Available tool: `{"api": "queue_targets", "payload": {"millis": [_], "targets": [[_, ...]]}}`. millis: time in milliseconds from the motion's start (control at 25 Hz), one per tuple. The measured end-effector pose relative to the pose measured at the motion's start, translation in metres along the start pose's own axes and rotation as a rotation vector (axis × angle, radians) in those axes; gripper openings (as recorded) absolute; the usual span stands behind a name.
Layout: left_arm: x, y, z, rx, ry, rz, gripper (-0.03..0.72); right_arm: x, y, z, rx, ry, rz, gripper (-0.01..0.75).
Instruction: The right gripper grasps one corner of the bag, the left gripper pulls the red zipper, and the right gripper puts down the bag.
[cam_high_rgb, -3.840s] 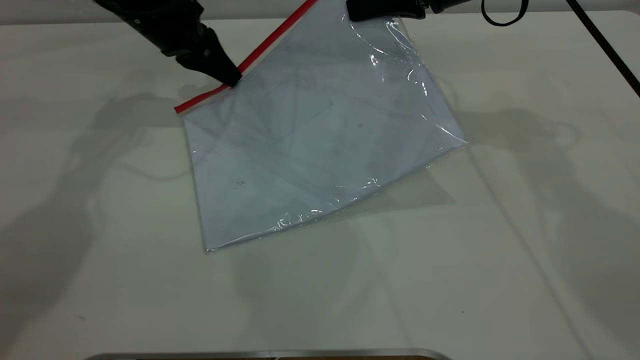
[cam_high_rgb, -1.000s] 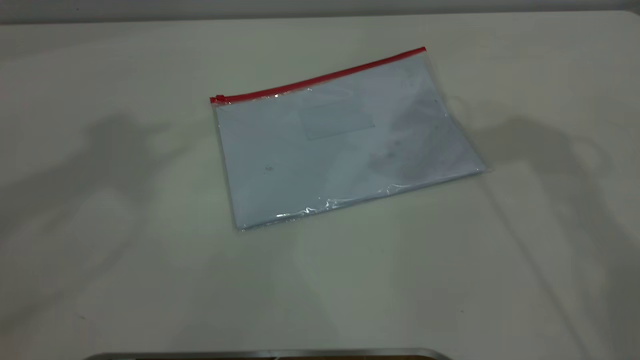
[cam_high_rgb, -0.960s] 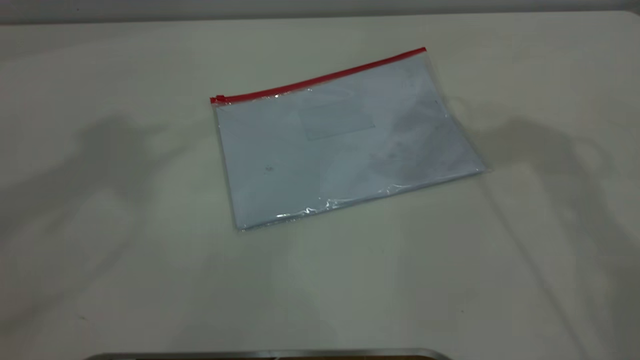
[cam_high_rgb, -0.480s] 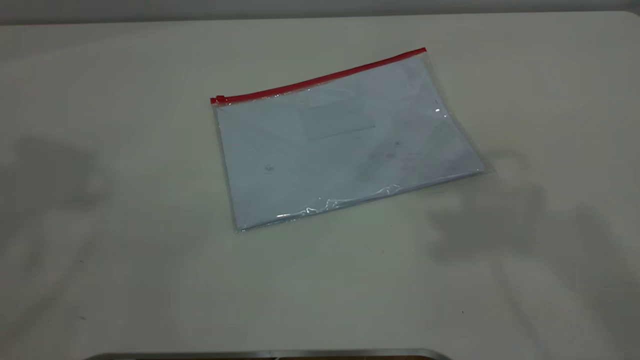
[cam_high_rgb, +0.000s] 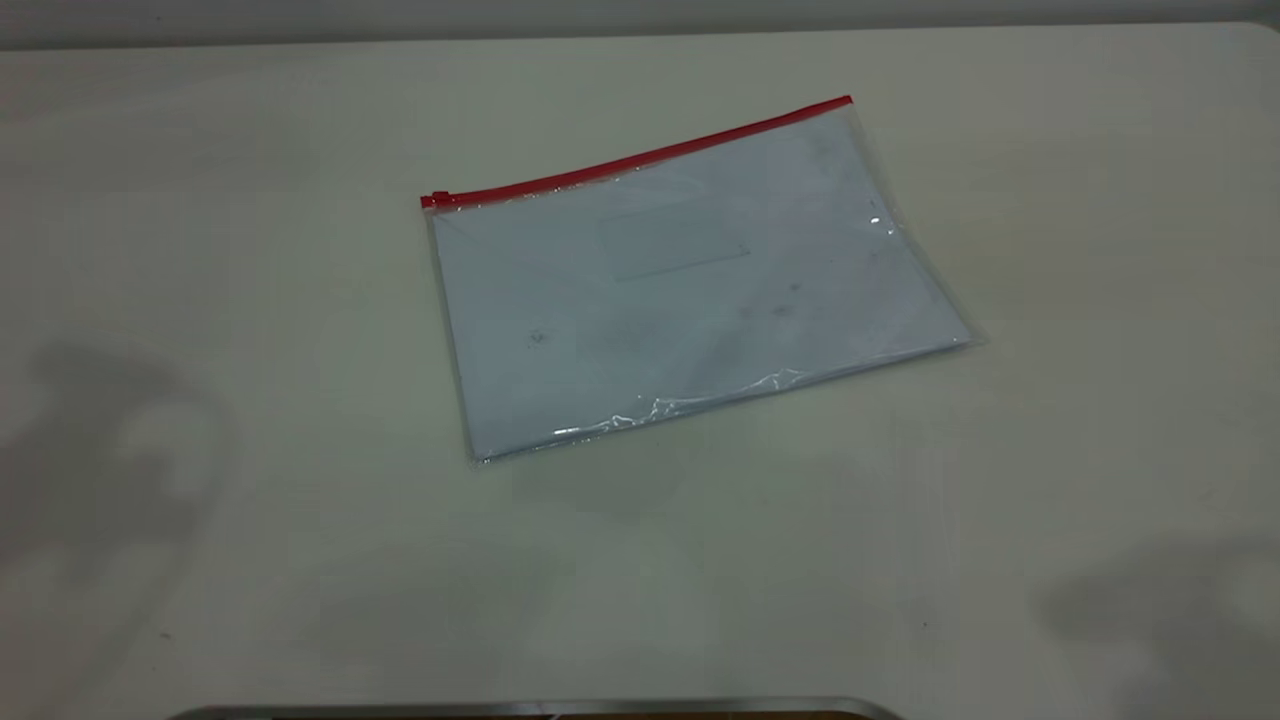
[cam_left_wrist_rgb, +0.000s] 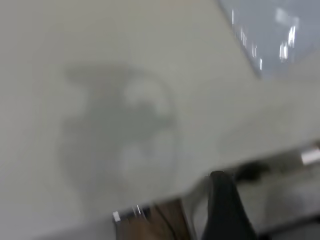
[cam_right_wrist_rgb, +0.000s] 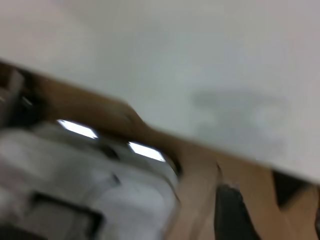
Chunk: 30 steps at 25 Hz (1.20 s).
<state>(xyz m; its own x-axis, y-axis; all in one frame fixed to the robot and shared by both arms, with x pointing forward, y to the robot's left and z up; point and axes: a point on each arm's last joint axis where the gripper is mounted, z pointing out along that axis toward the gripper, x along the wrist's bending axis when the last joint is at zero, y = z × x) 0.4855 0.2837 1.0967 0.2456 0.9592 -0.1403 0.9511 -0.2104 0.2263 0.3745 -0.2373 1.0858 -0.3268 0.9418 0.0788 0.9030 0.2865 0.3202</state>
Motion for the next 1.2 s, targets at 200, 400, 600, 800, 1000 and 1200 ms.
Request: {"api": "queue_targets", "payload": {"millis": [200,400,600,800,1000,1200], "targets": [[-0.001,-0.039,0.039,0.168,-0.035,-0.048,0.511,-0.011,-0.054,0.043,0.152,-0.057,-0.008,0.436],[-0.005,-0.082,0.060,0.273,-0.050,-0.085,0.511,-0.013,-0.068,0.056,0.068,-0.056,-0.013,0.436],[-0.013,-0.123,0.065,0.277,-0.049,-0.088,0.511,-0.013,-0.065,0.056,0.013,-0.058,-0.017,0.435],[-0.015,-0.148,0.061,0.134,0.031,-0.069,0.511,-0.013,-0.065,0.056,0.014,-0.058,-0.017,0.435],[-0.015,-0.173,0.049,0.006,0.135,-0.091,0.511,-0.014,-0.066,0.056,0.025,-0.059,-0.017,0.435],[-0.022,-0.196,0.035,-0.151,0.166,-0.094,0.511,-0.014,-0.066,0.056,0.026,-0.059,-0.017,0.435]]}}
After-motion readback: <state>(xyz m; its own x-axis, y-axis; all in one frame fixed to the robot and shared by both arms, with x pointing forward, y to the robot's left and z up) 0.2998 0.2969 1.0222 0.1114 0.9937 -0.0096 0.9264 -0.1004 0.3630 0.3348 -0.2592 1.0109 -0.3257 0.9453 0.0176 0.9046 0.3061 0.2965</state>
